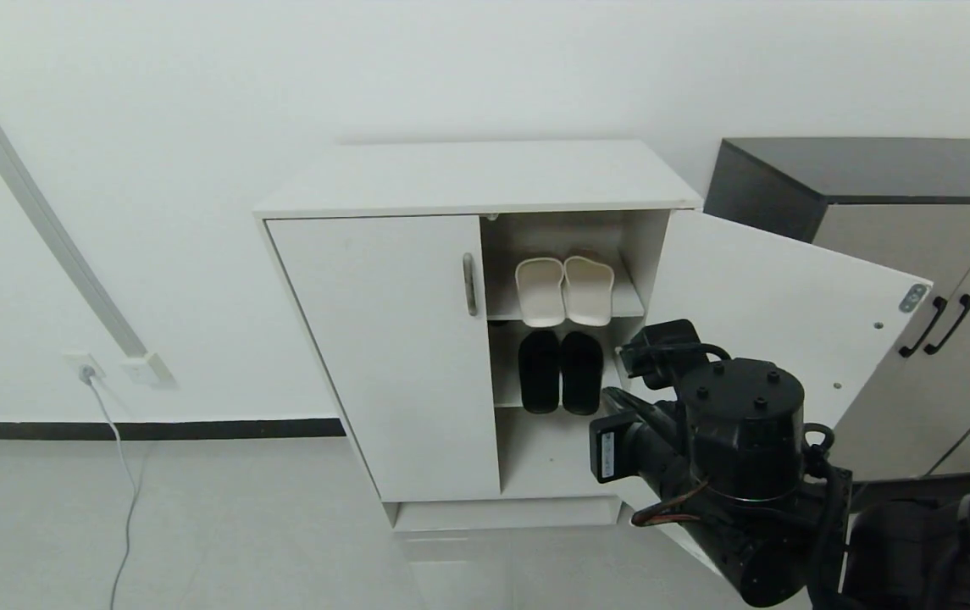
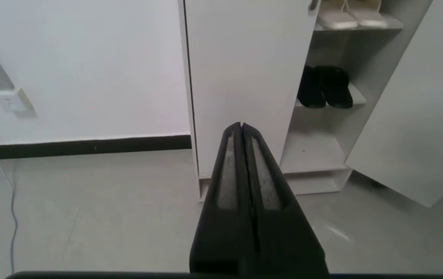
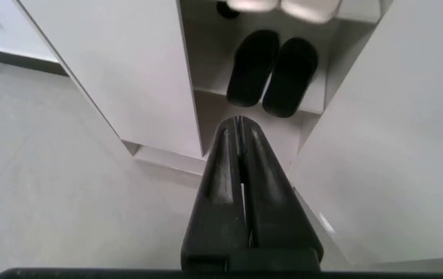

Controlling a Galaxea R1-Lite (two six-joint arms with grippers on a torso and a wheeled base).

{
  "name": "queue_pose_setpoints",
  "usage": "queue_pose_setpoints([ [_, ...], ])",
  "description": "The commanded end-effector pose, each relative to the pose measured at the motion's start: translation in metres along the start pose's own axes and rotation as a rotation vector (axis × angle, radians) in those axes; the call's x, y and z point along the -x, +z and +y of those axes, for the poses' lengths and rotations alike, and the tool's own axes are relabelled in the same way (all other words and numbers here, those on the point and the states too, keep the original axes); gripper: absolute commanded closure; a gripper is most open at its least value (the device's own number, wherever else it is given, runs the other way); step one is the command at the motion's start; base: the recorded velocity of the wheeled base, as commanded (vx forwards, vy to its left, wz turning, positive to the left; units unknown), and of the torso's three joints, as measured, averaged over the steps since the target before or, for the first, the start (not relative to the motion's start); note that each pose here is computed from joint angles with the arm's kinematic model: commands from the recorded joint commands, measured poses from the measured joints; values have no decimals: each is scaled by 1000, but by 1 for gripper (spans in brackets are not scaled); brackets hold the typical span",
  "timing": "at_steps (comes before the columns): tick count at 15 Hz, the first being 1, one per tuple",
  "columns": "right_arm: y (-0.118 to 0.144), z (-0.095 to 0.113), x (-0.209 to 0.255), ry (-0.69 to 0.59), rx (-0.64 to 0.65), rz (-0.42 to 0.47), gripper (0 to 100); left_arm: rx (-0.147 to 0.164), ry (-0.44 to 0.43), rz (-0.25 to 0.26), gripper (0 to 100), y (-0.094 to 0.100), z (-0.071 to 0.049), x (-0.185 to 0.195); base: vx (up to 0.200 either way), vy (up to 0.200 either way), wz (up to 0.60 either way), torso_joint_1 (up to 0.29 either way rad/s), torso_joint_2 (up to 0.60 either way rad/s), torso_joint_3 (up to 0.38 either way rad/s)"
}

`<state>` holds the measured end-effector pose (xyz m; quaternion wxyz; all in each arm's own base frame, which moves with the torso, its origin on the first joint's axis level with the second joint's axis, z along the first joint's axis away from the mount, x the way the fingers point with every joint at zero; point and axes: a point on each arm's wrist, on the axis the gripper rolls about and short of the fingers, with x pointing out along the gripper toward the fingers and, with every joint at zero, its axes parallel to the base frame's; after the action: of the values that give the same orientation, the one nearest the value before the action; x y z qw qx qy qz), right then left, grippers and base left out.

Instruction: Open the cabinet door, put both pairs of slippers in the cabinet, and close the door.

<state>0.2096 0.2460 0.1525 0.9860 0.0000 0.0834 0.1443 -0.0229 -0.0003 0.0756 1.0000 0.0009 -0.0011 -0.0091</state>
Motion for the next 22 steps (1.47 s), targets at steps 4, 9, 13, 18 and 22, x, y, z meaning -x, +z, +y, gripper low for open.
queue_pose_setpoints([
  [4,-1,1,0,1,3,4,100,0,0,1,100,0,0,0,0,0,0,184,-498,-316],
  [9,-1,0,0,0,2,4,100,0,0,1,100,0,0,0,0,0,0,203,-525,-312],
  [13,-1,0,0,0,3,2,100,-1,0,1,100,0,0,0,0,0,0,242,-558,-326],
  [18,1,0,1,1,-1,-4,100,-1,0,2,100,0,0,0,0,0,0,252,-568,-316],
  [22,2,-1,2,-1,-2,-5,100,-1,0,1,100,0,0,0,0,0,0,187,-399,-216],
])
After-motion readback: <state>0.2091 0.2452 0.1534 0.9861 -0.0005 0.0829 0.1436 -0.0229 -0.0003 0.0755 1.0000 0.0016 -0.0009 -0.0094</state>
